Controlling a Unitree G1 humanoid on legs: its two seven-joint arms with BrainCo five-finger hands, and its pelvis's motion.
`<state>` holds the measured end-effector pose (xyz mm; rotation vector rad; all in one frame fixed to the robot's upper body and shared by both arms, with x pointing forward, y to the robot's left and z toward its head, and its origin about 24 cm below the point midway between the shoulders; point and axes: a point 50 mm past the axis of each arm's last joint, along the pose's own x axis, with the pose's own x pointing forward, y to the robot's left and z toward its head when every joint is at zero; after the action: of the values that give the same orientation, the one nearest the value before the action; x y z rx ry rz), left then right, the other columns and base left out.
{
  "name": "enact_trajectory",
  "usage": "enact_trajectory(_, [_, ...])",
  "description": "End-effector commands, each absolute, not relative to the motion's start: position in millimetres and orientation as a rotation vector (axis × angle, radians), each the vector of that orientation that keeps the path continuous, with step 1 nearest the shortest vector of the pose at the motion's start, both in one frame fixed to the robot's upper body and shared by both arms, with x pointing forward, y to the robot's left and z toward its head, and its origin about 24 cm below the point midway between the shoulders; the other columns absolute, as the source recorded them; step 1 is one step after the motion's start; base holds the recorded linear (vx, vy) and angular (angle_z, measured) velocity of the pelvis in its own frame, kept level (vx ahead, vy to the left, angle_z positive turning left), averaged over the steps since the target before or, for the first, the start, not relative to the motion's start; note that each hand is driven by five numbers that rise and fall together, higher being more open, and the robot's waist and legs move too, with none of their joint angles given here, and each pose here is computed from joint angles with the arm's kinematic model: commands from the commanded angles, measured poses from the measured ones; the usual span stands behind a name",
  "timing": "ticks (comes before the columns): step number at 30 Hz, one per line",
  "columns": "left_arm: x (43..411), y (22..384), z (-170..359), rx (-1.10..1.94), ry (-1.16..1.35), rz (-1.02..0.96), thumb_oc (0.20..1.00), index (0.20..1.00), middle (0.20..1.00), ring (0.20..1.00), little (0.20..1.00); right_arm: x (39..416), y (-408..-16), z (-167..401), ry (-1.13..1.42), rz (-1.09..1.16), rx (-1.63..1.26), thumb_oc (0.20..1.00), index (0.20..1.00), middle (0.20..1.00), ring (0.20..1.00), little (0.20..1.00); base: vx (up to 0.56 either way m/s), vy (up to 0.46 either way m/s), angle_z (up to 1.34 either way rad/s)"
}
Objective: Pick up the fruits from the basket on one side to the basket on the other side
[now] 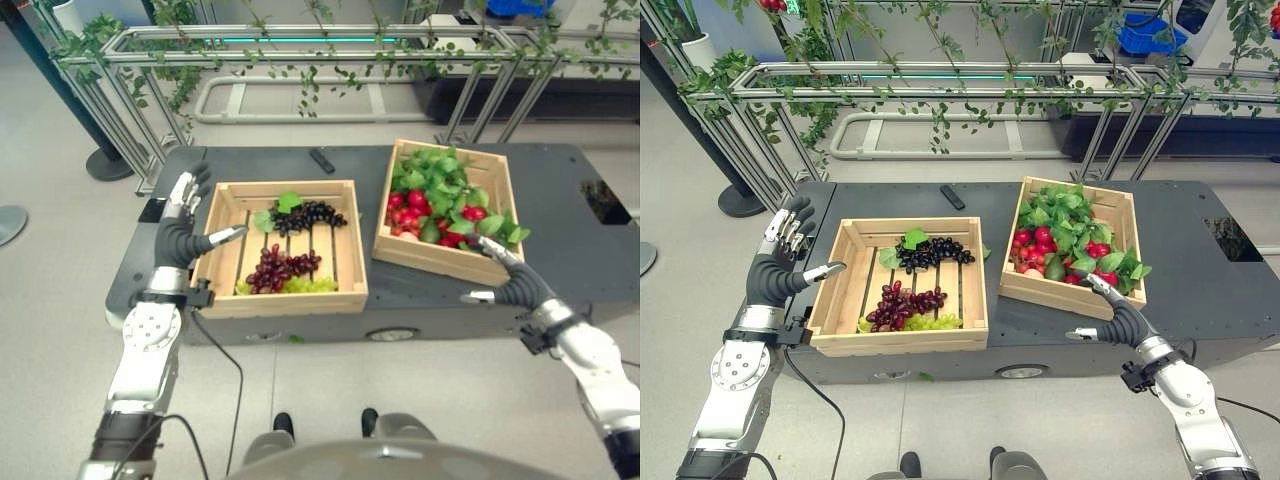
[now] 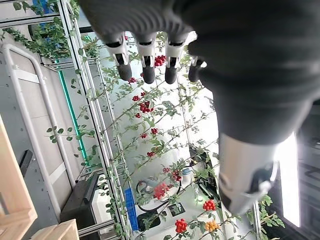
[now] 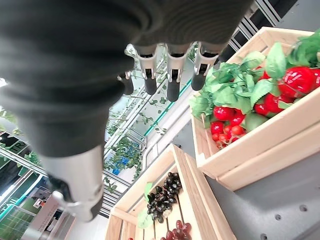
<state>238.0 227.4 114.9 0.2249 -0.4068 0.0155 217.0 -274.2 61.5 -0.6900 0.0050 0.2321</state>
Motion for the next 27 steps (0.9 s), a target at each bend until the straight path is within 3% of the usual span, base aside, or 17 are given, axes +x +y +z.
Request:
enact_trajectory(1, [235.1, 231.6, 126.8, 0.267, -0.475, 0.008, 1.0, 1.0, 1.0, 1.0, 1.0, 228.0, -270.2, 82.6, -0.123, 0.209, -0.708, 1.0, 1.0, 1.0, 1.0, 1.0, 0.03, 0.067, -0.1])
enact_trajectory(16, [238.1, 238.1, 116.4, 0.367, -0.406, 0.007, 1.0, 1.0, 1.0, 1.0, 1.0, 225.4, -272.1, 67.3, -0.073, 0.183, -0.661, 1.0, 1.0, 1.0, 1.0, 1.0, 0.06, 0.146, 0.02])
enact_trajectory(27, [252.8, 222.6, 116.6, 0.271, -0.426, -0.022, 1.0, 1.0, 1.0, 1.0, 1.0, 223.7, -280.3, 70.7, -0.075, 0.138, -0.683, 1.0, 1.0, 1.0, 1.0, 1.0, 0.23, -0.151, 0.24])
